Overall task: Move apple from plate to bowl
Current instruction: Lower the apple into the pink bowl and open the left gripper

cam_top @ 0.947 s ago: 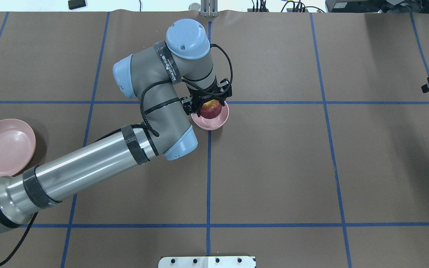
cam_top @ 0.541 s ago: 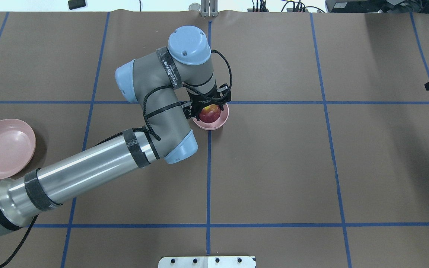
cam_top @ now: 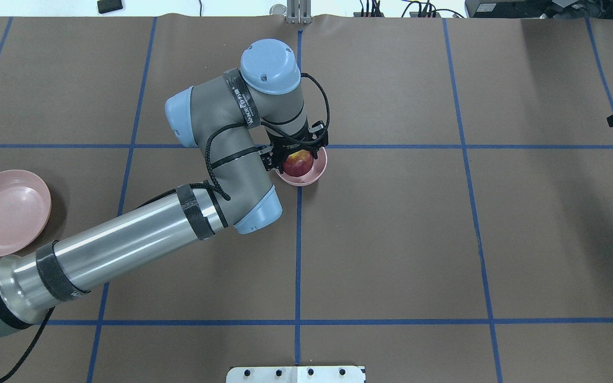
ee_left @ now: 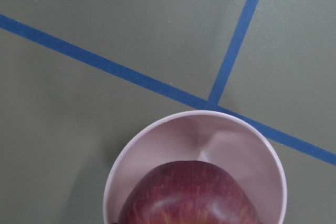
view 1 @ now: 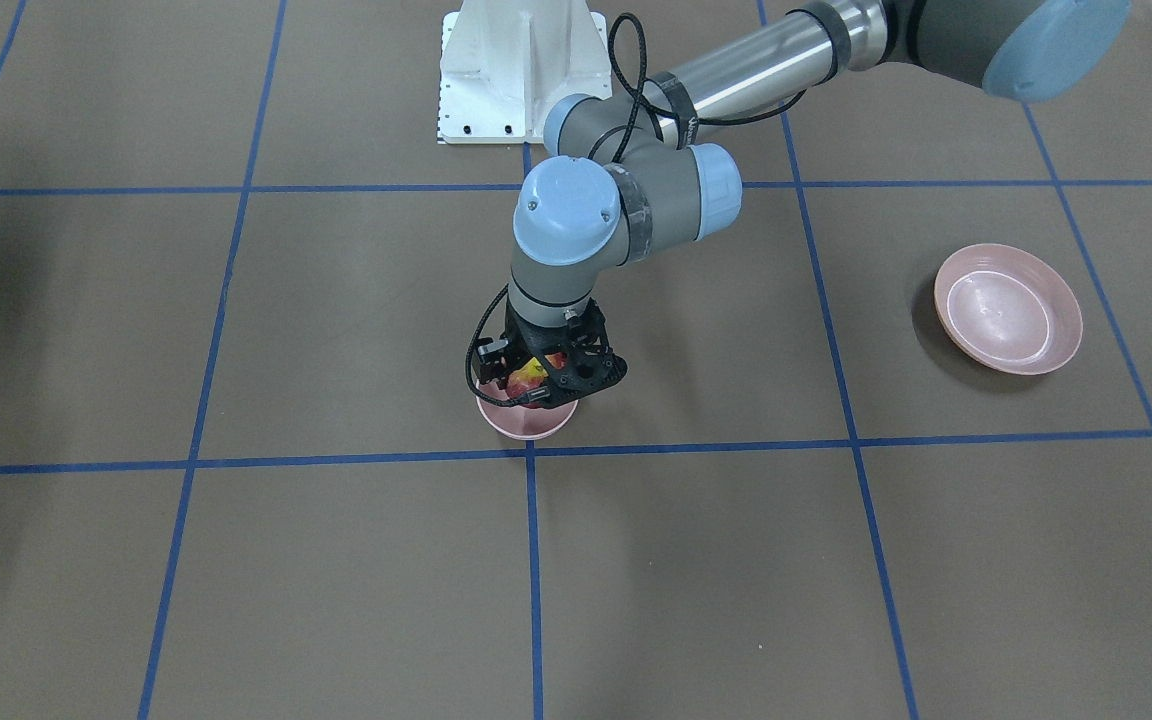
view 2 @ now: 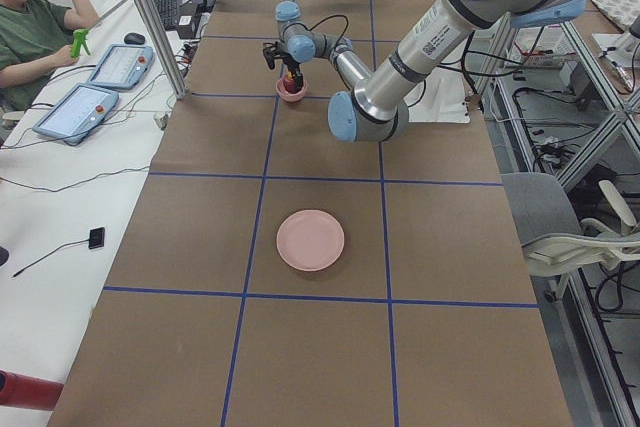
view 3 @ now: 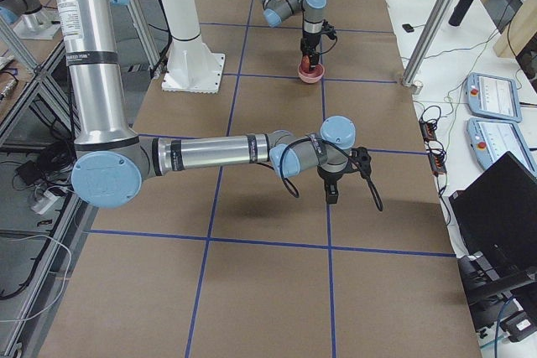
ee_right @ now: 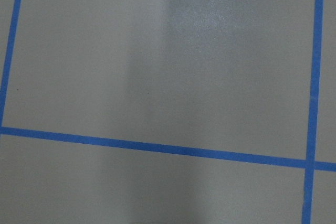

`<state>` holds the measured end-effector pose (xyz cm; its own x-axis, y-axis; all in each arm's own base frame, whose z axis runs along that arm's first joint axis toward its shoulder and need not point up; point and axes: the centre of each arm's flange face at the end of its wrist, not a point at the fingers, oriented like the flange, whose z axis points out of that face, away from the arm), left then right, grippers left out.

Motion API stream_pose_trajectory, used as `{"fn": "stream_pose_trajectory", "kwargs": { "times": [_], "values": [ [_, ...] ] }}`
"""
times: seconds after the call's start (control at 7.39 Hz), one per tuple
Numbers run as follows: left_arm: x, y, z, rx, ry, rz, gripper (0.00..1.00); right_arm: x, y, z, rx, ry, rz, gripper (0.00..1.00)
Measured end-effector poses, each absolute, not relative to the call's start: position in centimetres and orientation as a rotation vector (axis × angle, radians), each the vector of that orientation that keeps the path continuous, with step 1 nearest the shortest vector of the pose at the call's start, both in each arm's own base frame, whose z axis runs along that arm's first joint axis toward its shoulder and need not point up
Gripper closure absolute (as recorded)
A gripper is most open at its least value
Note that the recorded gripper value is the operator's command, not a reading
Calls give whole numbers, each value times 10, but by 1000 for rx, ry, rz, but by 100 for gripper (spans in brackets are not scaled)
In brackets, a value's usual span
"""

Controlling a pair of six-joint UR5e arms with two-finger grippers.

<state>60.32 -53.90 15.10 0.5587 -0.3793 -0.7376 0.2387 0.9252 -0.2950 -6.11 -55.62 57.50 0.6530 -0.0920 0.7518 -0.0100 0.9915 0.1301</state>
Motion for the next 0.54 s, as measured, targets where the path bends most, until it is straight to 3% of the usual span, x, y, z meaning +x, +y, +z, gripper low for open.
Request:
{"fn": "stream_pose_trajectory", "kwargs": {
  "times": [0.54],
  "values": [
    [606,-541,152,-170,906,-369,100,-61,-557,573,129,-858,-46,0]
  ]
}}
